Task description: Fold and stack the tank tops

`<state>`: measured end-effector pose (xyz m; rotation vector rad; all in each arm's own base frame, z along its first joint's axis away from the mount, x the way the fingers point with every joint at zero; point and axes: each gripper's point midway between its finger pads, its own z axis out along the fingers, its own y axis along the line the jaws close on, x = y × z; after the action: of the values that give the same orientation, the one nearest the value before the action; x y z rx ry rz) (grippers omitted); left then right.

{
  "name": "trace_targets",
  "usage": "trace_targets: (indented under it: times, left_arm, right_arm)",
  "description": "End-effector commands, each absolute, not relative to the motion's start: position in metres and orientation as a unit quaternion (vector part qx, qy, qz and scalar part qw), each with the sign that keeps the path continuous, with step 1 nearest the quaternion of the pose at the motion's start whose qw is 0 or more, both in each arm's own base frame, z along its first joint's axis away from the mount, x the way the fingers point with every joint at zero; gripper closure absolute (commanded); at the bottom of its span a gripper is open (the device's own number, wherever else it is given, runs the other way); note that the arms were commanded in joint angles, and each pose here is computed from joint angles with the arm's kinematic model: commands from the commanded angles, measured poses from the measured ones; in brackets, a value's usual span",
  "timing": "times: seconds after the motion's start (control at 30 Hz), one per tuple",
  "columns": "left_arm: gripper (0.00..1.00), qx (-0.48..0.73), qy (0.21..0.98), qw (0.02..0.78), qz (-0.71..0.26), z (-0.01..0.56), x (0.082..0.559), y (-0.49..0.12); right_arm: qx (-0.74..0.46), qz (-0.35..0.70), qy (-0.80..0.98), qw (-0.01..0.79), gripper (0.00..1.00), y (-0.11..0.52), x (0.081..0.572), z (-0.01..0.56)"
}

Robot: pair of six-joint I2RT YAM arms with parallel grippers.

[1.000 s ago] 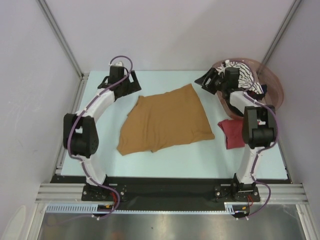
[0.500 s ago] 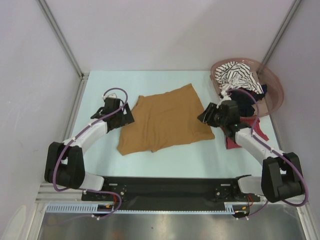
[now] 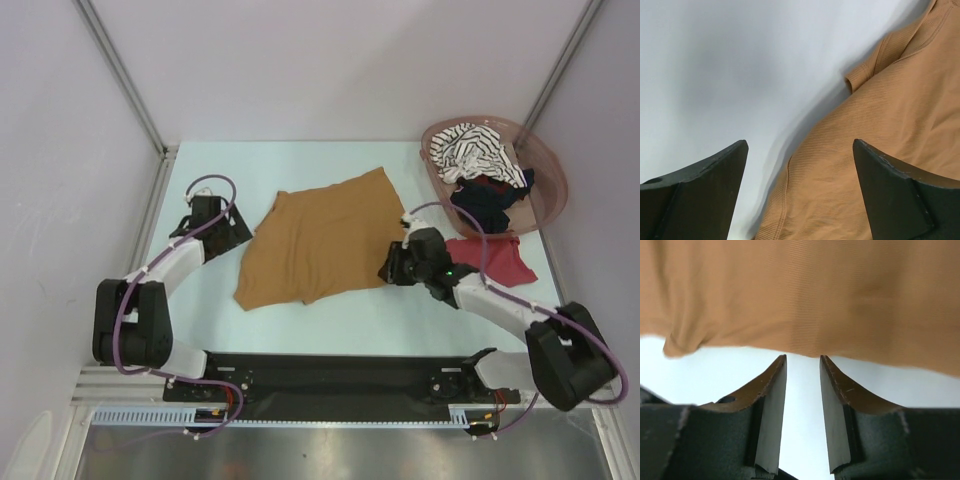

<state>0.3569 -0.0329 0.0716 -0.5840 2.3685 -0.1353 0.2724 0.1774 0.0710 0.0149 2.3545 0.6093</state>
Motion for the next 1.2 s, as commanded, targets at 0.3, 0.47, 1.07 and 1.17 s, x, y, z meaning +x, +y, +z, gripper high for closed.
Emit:
trace_targets:
  times: [0.3, 0.47, 1.07, 1.17]
  left_arm:
    - [0.15, -0.280, 0.883, 0.340, -0.164, 0.061, 0.374, -0.013]
    - [0.14, -0.338, 0.854, 0.347, -0.189, 0.055, 0.367, 0.008]
    - [0.11, -0.441, 0.759, 0.433, -0.205, 0.089, 0.338, 0.073]
    - [0.11, -0.438, 0.758, 0.438, -0.205, 0.092, 0.337, 0.072]
  right_arm:
    - [-0.250, 0.292, 0.857, 0.343, 0.60, 0.378, 0.246, 0.089]
    - [-0.322, 0.288, 0.831, 0.350, 0.58, 0.455, 0.221, 0.099]
    - [-0.393, 0.218, 0.819, 0.357, 0.46, 0.556, 0.209, 0.054]
    - [-0.401, 0.196, 0.824, 0.349, 0.46, 0.558, 0.210, 0.043]
